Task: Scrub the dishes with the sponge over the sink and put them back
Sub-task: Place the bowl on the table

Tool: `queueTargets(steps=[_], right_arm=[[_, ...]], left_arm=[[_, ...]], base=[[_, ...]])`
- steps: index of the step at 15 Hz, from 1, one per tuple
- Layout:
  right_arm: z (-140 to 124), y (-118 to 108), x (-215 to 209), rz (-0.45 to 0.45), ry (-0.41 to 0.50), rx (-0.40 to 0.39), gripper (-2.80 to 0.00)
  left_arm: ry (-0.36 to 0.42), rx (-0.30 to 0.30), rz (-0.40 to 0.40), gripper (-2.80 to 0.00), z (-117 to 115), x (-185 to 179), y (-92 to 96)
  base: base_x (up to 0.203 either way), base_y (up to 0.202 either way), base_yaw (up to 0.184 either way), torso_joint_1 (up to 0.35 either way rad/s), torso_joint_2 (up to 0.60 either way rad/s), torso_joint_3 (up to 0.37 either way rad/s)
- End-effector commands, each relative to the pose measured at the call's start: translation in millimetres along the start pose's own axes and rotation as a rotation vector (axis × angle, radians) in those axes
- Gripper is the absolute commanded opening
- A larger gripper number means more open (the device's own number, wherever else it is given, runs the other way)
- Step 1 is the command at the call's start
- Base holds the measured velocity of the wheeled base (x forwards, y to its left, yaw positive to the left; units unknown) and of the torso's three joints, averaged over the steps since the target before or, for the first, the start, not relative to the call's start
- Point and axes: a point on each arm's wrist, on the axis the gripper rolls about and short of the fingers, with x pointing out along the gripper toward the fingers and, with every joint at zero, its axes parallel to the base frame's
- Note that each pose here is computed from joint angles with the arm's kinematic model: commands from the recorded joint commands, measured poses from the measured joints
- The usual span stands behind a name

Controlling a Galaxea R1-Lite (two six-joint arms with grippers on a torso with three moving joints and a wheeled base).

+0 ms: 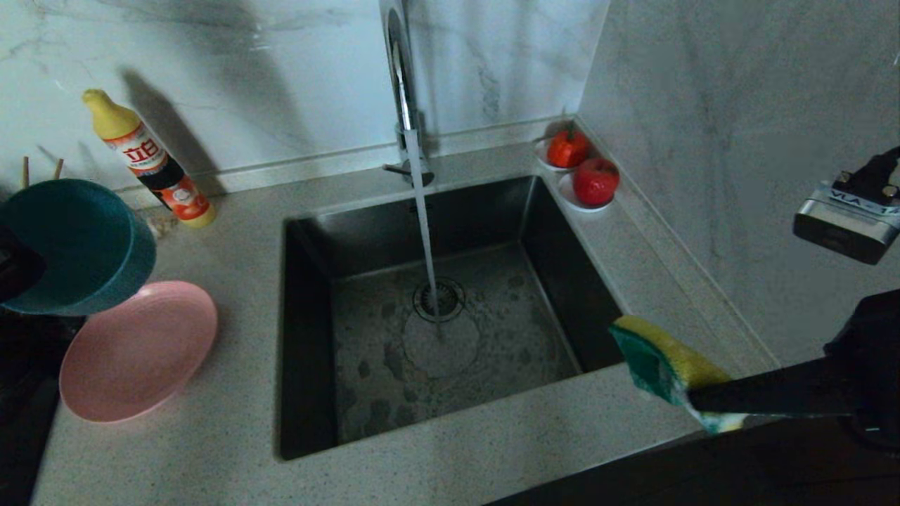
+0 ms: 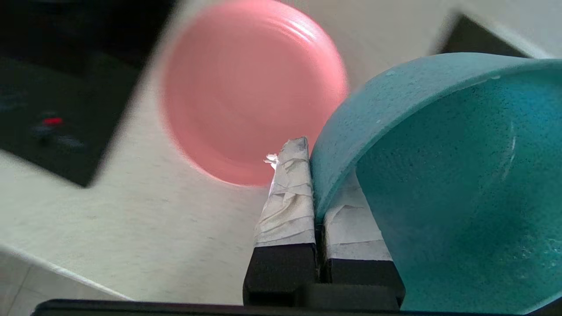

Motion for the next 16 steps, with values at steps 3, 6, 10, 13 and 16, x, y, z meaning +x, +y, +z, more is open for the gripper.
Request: queueTargets(steps=[3,6,10,13,16], right_arm=[[-4.3,0.0,-11.9,0.001,-0.031,0.0,-2.8],[-7.1,-5.9,-8.7,-0.02,-0.02,0.015,-2.8],[-4.7,-6.7,-8.9,-0.017,-0.04,0.012,-2.8],[-5.0,-8.4,-6.2,-0.022,-0.03,0.018,-2.8],[-5.1,-9.5,-4.2,-0.022,-0.027,0.019,-2.8]], left_arm=[[-0.019,-0.094,0.183,-2.8,3.7,13.0,33.9],[0.003,-0.166,0.281,-2.8,2.1,23.0,59.9],[0.041,-0.258,0.386,-2.8,6.2,52.4,90.0],[0.043,-0.301,0.431,-2.8,13.9,83.2,107.5],[0.064,-0.34,0.459,-2.8,18.3,116.2,126.2]], base=[[0.0,0.0,0.0,0.0,0.0,0.0],[0.0,0.0,0.0,0.0,0.0,0.0],[0.0,0.0,0.0,0.0,0.0,0.0],[0.0,0.0,0.0,0.0,0.0,0.0],[0.0,0.0,0.0,0.0,0.0,0.0]])
